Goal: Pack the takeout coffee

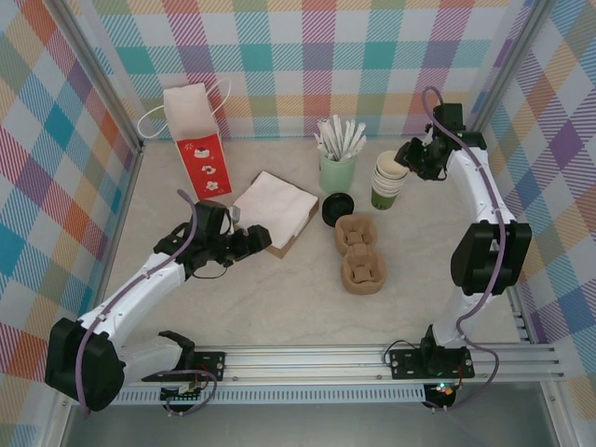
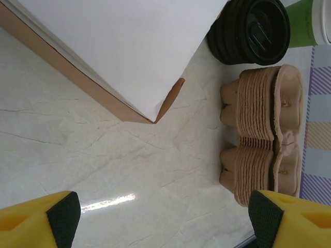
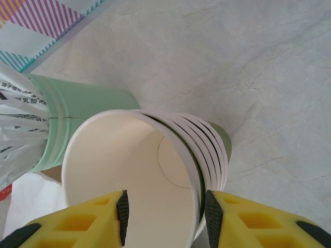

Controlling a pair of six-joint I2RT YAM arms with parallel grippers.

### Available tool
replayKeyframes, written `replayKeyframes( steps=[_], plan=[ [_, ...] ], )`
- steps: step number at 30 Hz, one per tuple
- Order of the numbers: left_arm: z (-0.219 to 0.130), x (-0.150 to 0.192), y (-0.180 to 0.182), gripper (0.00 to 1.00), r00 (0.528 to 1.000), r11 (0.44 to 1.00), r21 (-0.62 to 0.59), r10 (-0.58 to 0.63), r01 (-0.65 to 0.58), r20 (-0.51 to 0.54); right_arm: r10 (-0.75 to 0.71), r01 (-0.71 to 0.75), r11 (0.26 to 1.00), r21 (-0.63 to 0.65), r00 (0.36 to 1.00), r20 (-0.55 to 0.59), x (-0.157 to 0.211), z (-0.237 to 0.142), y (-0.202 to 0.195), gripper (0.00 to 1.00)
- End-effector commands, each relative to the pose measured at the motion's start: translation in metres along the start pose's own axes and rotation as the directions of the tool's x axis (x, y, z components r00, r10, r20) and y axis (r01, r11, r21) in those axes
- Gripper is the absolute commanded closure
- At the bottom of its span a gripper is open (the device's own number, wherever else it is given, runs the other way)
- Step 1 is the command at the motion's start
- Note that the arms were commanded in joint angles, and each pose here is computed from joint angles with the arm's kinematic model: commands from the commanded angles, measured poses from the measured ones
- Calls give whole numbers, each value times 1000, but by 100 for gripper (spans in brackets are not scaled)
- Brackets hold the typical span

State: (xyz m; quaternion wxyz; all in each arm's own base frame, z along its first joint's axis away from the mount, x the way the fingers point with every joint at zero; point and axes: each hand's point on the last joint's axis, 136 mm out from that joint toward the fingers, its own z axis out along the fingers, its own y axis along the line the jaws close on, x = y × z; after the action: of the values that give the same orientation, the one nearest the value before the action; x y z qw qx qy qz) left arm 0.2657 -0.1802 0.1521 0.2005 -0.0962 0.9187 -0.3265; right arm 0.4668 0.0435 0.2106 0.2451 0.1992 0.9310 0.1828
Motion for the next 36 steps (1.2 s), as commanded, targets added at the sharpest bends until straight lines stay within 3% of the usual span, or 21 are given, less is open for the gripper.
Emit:
replayKeyframes(
  steps=[1,9,22,27,36],
  plan=[
    [1,-2,-3,13,1000,1000,8,17,-17,19,13,-12,1000,14,1000,-26,1,0,-3,58],
    [14,2,4,13,1000,1000,-5,-1,1,-10,6,-5,1000,24,999,-42,2,0,-4,76],
    [38,6,11,11,998,999,-8,-34,34,-43,-35,36,999,26,999,-12,0,-26,1,92],
    [46,2,8,10,998,998,24,-62,63,-21,-37,37,999,9,999,-2,0,-34,6,92],
    [72,-6,4,6,994,992,68,-107,108,-27,-91,93,996,-6,987,132,-13,-95,21,93]
  ],
)
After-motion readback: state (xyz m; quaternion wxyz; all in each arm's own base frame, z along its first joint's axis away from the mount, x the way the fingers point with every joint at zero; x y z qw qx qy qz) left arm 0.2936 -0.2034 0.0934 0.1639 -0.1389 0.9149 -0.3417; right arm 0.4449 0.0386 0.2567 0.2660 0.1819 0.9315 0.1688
